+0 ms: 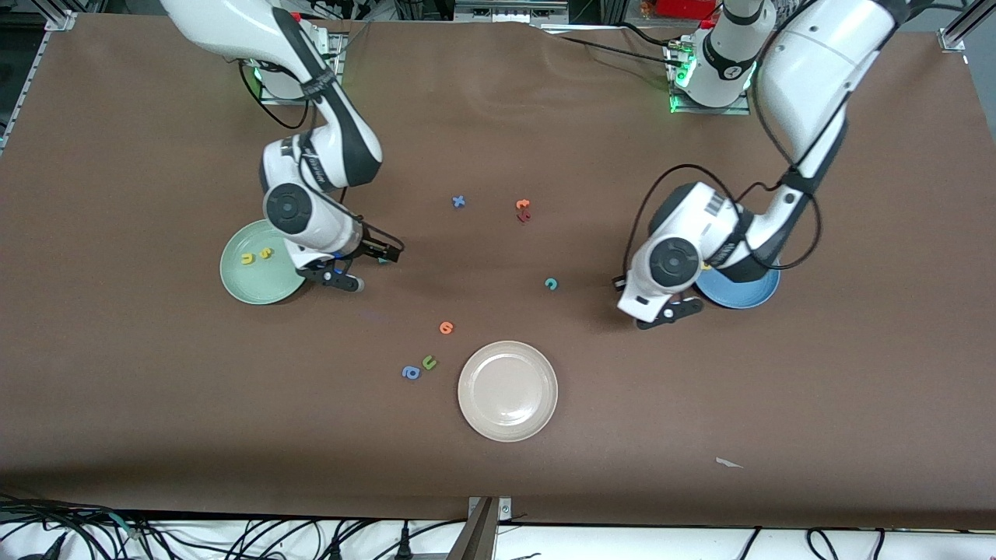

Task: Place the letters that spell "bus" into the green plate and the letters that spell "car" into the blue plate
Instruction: 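Release the s onto the green plate while the left gripper carries the r, then release the r onto the blue plate while the right gripper grasps the p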

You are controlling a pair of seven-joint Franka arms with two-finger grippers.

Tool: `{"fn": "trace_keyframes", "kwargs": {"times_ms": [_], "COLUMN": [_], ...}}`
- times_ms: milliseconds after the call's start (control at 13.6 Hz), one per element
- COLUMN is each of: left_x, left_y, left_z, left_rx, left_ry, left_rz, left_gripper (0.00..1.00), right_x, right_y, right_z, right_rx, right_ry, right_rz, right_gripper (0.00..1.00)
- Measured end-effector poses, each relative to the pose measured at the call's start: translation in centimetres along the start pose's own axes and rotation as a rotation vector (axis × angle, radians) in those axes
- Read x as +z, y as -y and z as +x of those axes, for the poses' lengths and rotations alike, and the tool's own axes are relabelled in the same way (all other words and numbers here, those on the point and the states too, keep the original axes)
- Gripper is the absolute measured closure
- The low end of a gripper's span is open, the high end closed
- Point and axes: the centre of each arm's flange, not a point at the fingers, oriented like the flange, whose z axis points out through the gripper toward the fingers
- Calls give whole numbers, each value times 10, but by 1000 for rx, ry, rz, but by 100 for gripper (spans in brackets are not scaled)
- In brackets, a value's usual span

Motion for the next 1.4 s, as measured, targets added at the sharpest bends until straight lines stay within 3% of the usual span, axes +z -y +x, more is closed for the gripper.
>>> {"fn": "trace_keyframes", "kwargs": {"times_ms": [221, 442, 664, 811, 1032, 1254, 1401], "left_x": [-2, 16, 29, 35, 34, 14, 4], "left_y": [58, 112, 148, 149, 139, 100, 54], "left_z": [18, 36, 34, 21, 7, -3, -19], "left_rx": [151, 277, 332, 348, 356, 226, 120], "left_ry": [76, 127, 85, 24, -4, -67, -124], "left_rz": [32, 6, -31, -42, -50, -160, -222], "left_gripper": [82, 82, 82, 65, 37, 6, 0], "right_x": [10, 21, 35, 36, 38, 40, 41], "right_y": [5, -10, -21, -22, -20, -16, -13], "right_z": [-3, 3, 0, -1, -4, -11, -15], "right_rx": [115, 195, 265, 297, 347, 381, 389], "right_ry": [-15, -49, -83, -85, -80, -71, -67], "right_rz": [5, 28, 52, 56, 58, 57, 58], "right_gripper": [1, 2, 2, 2, 2, 4, 9]}}
